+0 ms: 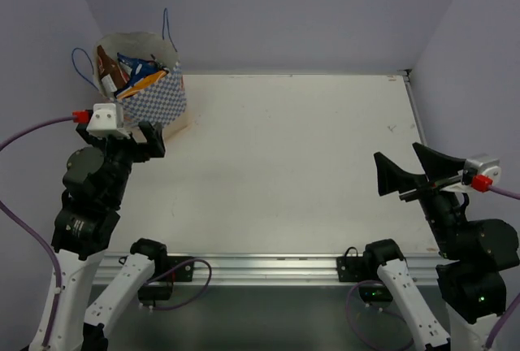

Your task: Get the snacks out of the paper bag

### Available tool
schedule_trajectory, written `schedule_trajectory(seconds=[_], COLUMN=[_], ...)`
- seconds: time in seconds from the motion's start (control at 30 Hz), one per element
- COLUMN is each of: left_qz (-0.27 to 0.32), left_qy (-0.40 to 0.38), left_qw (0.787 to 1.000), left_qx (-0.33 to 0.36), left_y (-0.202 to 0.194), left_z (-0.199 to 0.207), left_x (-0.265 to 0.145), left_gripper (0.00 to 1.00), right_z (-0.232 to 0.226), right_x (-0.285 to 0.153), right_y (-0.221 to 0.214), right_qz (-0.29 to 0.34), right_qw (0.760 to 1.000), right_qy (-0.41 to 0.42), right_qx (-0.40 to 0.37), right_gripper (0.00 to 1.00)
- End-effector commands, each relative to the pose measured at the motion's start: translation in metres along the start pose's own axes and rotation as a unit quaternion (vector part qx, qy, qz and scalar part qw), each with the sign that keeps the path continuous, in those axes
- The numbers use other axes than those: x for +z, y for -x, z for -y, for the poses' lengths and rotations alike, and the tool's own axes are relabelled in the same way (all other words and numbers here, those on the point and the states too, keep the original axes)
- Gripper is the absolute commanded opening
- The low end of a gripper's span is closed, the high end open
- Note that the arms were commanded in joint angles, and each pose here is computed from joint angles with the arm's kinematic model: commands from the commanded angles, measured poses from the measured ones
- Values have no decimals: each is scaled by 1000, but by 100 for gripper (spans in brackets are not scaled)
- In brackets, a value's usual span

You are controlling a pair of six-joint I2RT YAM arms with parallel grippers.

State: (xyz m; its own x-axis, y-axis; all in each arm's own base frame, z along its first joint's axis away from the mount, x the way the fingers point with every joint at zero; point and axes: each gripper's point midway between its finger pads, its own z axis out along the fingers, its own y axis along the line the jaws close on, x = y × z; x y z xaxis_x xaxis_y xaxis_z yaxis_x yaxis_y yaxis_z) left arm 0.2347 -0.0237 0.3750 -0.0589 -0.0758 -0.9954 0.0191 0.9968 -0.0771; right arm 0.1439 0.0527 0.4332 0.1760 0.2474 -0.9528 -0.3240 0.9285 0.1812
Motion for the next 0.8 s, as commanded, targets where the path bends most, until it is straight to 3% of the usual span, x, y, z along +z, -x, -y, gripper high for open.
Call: schedule_trajectory(seconds=[0.0,0.17,0.3,0.47,0.5,0.57,0.6,0.77], left_qz=[-19,-91,-135,-109,-125,-108,-128,-115], left_qy=[-12,-6,-5,-16,-12,-4,9,23], left_qw=[1000,996,990,994,992,994,992,993], left_qx=[11,9,43,-7,-9,-18,-17,-22], left_y=[-10,-27,-35,3,-9,4,-13,-8], left_z=[6,18,27,18,17,15,11,10], left_x=[8,52,106,178,200,220,240,281], left_gripper=[100,100,100,100,100,99,99,91], right_z=[-7,-30,-30,-44,-45,-46,-47,-46], right_x=[8,14,26,29,30,30,30,27], right_y=[-16,-52,-88,-119,-123,-131,-133,-152], right_qz=[-24,-96,-159,-198,-207,-222,-228,-249], right_qw=[999,990,978,963,961,956,954,948], right_qy=[20,87,78,131,132,134,137,140], right_qx=[24,56,112,123,130,137,138,141], right_gripper=[99,99,99,99,99,99,99,99])
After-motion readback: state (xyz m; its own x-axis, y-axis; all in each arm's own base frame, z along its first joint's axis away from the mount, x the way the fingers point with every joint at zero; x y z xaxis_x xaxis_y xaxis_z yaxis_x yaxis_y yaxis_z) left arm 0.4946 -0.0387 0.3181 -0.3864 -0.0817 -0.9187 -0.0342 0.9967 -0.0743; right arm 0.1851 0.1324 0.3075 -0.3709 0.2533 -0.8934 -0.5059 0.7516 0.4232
